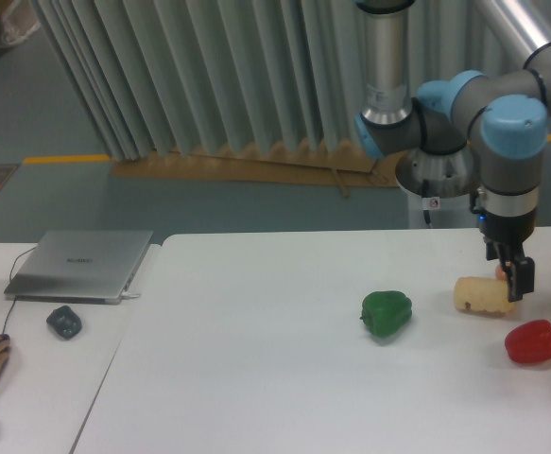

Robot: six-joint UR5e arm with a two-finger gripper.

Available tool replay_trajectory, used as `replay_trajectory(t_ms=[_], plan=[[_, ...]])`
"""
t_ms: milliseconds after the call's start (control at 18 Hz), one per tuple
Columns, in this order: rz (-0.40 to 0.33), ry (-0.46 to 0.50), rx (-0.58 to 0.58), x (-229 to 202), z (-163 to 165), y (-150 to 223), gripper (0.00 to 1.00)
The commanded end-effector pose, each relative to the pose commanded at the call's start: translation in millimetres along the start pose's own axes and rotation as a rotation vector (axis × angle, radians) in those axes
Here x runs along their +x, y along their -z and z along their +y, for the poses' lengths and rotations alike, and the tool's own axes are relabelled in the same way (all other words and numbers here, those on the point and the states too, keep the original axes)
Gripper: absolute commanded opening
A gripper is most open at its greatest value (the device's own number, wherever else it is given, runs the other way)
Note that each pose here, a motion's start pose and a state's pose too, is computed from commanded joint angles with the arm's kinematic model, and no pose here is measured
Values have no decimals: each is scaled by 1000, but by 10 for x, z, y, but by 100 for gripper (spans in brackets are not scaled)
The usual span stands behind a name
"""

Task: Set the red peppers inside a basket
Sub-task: 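Lower the open gripper toward the red bell pepper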

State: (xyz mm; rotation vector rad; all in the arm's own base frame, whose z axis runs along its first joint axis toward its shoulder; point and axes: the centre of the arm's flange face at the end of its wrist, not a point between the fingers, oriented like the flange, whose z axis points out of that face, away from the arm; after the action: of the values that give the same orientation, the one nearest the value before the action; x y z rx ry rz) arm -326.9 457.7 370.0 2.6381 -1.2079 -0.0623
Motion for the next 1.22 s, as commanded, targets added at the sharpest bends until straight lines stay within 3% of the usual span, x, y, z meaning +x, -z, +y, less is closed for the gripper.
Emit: replay_trajectory(t_ms=[278,556,833,1222], plan=[[-22,65,8,-60,109,64,100],[-10,68,-8,-42,225,6,100],[-47,168,-1,-221,423,-31,100],[-44,208,-3,-276,420,-131,100]])
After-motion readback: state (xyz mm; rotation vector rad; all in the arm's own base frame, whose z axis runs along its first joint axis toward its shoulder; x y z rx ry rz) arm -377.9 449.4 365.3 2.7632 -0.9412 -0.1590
